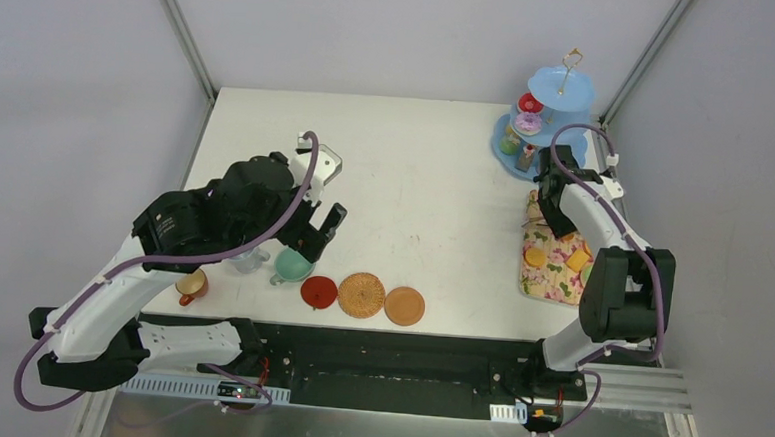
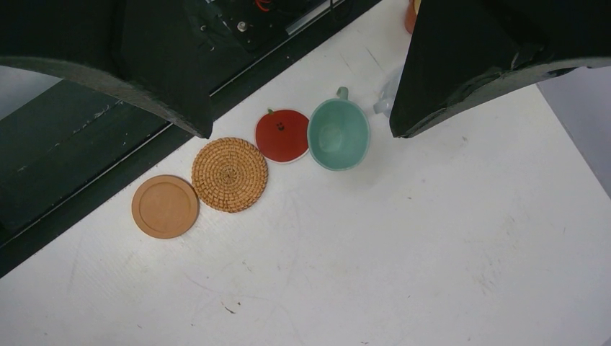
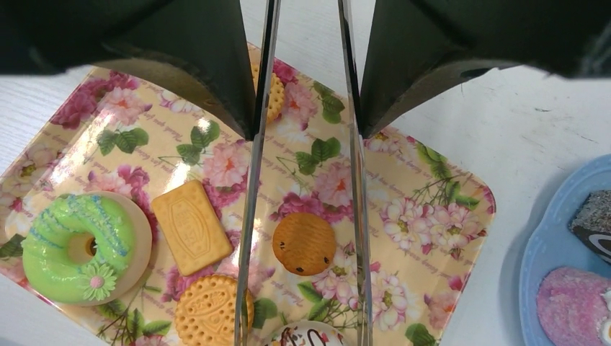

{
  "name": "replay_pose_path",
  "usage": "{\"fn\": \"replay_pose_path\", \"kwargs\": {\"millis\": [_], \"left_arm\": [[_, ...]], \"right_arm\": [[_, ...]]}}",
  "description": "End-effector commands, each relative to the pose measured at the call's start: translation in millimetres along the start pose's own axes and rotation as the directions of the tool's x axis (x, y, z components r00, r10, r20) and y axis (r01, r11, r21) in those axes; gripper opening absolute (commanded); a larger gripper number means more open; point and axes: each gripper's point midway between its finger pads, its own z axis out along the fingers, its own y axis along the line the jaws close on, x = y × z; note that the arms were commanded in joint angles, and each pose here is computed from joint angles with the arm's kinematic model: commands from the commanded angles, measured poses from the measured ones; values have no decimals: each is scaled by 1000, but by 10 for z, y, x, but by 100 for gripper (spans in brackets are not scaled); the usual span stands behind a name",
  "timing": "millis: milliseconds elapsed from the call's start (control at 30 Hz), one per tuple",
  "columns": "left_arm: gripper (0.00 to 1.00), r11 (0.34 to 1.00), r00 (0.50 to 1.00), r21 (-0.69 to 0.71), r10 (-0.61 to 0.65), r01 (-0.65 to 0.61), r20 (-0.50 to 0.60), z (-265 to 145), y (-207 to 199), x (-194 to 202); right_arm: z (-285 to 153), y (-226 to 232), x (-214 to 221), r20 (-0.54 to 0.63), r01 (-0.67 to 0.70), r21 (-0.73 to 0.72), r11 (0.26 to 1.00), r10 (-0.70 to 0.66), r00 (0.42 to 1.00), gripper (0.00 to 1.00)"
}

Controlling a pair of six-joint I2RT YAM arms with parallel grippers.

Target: Serve the afternoon tea

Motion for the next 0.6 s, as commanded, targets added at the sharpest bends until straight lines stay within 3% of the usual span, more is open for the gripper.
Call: {"fn": "replay_pose_path", "kwargs": {"millis": [0,300,567], "left_arm": [[100,1000,1000,1,17,-17,23,-12,-10,-67],[100,1000,999,13,11,-12,33,-25,-34,-116],[100,1000,999,10,6,-7,37,-39,-28,-151]], "right_arm": [[-53,16,-140,37,8,-11,1000,-8,999,54],[-223,-63,-217,34,25,-36,999,-24,999,37],[-619,-186,-302,8,75,-147,986,-75,997,32]]}}
